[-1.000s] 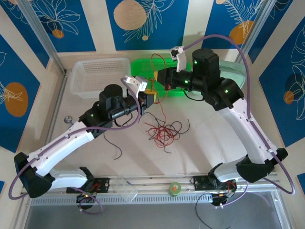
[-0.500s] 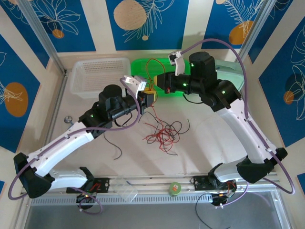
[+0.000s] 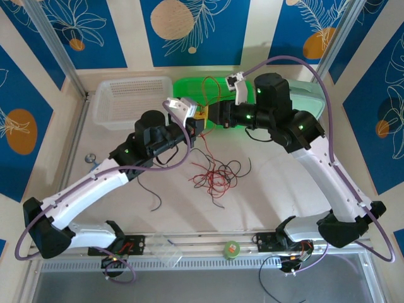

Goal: Untangle the cables

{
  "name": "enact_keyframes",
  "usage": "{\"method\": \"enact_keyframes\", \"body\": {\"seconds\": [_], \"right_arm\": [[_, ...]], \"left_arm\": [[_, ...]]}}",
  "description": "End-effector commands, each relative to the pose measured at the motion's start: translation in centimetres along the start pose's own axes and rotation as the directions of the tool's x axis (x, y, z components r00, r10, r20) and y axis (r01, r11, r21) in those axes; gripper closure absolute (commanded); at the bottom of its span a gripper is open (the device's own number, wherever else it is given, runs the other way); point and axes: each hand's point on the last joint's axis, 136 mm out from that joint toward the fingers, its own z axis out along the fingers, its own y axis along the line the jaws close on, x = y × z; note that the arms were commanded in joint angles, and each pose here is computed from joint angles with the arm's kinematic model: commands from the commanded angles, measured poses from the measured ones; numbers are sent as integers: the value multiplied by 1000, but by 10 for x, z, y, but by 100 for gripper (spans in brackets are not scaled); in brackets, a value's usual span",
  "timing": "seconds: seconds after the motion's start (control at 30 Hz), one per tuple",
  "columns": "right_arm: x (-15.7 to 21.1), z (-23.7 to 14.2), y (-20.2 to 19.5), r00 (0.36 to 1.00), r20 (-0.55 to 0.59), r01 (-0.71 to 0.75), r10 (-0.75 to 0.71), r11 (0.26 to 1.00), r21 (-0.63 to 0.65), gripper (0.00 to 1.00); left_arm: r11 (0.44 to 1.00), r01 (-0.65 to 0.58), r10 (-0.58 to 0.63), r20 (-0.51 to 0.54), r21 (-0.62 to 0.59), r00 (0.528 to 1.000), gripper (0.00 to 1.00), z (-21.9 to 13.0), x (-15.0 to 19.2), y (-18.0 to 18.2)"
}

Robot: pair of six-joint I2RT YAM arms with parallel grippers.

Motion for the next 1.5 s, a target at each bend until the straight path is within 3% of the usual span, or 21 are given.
{"method": "enact_keyframes", "body": {"seconds": [0.0, 0.07, 0.17, 0.3, 0.43, 0.57, 0.77, 0.87, 1.0, 1.27, 1.47], "right_arm": [[17, -9, -16, 1000, 9, 28, -29, 997, 68, 35], [32, -14, -30, 997, 37, 58, -62, 993, 101, 20], [68, -12, -50, 993, 33, 106, -110, 989, 104, 13], [115, 2, -78, 995, -51, 96, -90, 987, 129, 15], [151, 21, -95, 976, -113, 201, -185, 967, 158, 15], [158, 34, -109, 946, -141, 317, -292, 926, 204, 12], [165, 71, -112, 922, -166, 373, -350, 918, 136, 11], [171, 91, -124, 922, -201, 365, -331, 917, 162, 20], [176, 98, -136, 946, -197, 297, -257, 932, 207, 46], [195, 74, -152, 985, -144, 135, -97, 948, 288, 99], [221, 61, -188, 984, -162, 4, 69, 909, 416, 100]], "left_arm": [[998, 39, -34, 105, -41, 994, 100, -16, -45, 1], [995, 57, -49, 100, -77, 994, 100, -21, -51, 7], [993, 71, -62, 95, -98, 994, 100, -25, -62, 8], [992, 84, -75, 93, -93, 993, 100, -28, -74, 6], [990, 101, -90, 103, -97, 991, 100, -30, -81, 6], [989, 116, -105, 107, -97, 989, 100, -33, -82, 6], [986, 131, -119, 120, -100, 986, 100, -39, -87, 7], [986, 128, -114, 131, -105, 985, 100, -43, -93, 7], [986, 101, -81, 141, -135, 987, 100, -49, -105, 10], [954, 12, 36, 155, -299, 987, 100, -61, -133, 32], [920, -28, 97, 158, -391, 983, 100, -75, -147, 45]]}}
